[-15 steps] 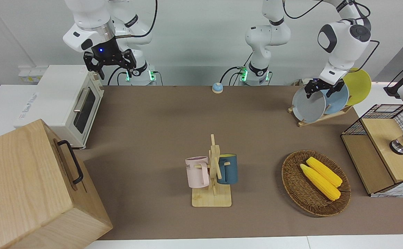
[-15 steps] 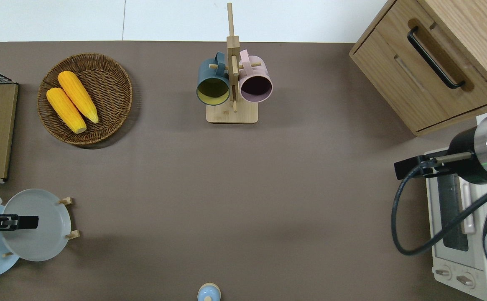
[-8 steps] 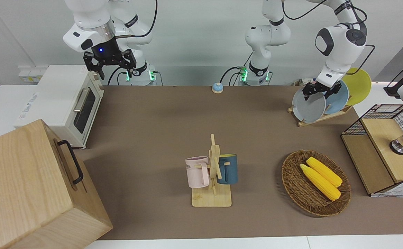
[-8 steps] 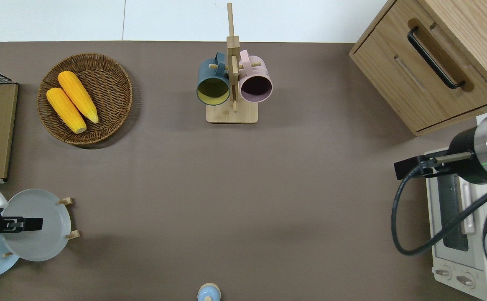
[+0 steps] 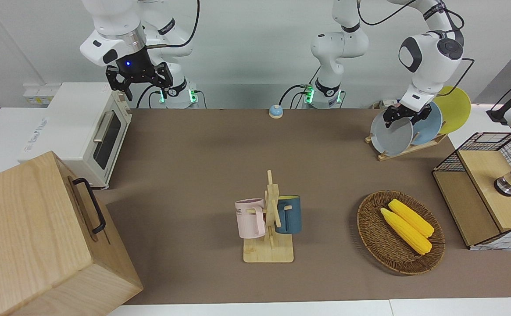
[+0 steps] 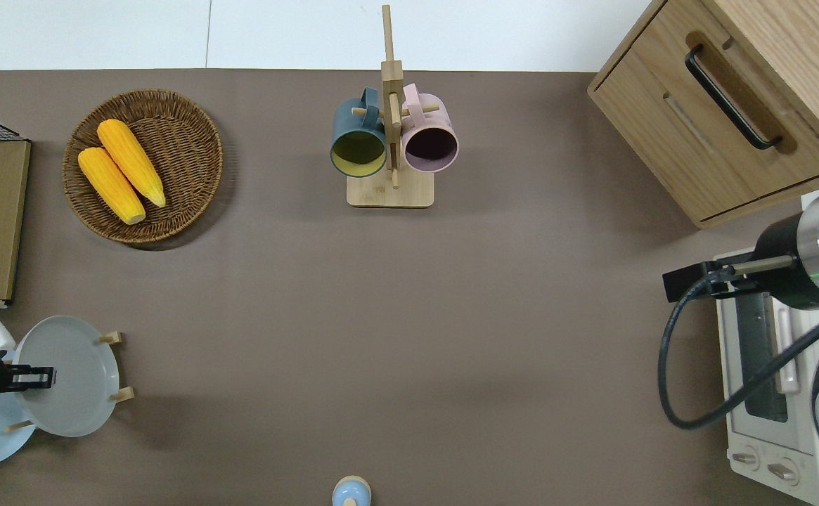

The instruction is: Pick gray plate from low plate rack and place it on table with left arm

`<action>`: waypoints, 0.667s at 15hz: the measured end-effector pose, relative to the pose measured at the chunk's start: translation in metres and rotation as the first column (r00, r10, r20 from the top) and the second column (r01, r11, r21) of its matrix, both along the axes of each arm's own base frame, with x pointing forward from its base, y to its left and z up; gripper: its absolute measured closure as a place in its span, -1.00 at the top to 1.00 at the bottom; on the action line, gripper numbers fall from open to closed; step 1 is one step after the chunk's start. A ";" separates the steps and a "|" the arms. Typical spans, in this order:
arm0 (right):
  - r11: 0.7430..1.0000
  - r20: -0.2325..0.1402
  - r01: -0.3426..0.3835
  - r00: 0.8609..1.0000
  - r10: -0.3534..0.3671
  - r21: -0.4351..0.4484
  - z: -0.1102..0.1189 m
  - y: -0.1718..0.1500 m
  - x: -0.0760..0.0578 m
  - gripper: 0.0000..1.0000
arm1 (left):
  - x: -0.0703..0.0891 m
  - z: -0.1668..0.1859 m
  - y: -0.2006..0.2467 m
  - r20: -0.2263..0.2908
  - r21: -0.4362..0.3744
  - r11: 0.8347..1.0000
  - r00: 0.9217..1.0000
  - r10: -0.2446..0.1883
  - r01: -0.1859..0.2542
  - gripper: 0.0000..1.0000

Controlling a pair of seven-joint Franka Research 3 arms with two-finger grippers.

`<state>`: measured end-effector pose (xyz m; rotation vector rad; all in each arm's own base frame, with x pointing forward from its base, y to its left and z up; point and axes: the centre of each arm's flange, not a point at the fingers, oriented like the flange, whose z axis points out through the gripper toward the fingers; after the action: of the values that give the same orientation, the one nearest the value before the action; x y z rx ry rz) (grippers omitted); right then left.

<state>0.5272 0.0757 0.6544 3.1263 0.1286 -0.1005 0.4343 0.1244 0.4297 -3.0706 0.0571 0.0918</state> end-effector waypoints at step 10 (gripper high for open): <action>1.000 0.000 0.000 1.000 0.000 0.000 0.000 0.000 0.000 0.98 | 0.002 0.007 0.001 0.006 0.007 1.000 1.000 0.008 -0.008 -0.79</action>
<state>0.5272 0.0757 0.6544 3.1263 0.1286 -0.1005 0.4358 0.1249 0.4366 -3.0639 0.0439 0.0834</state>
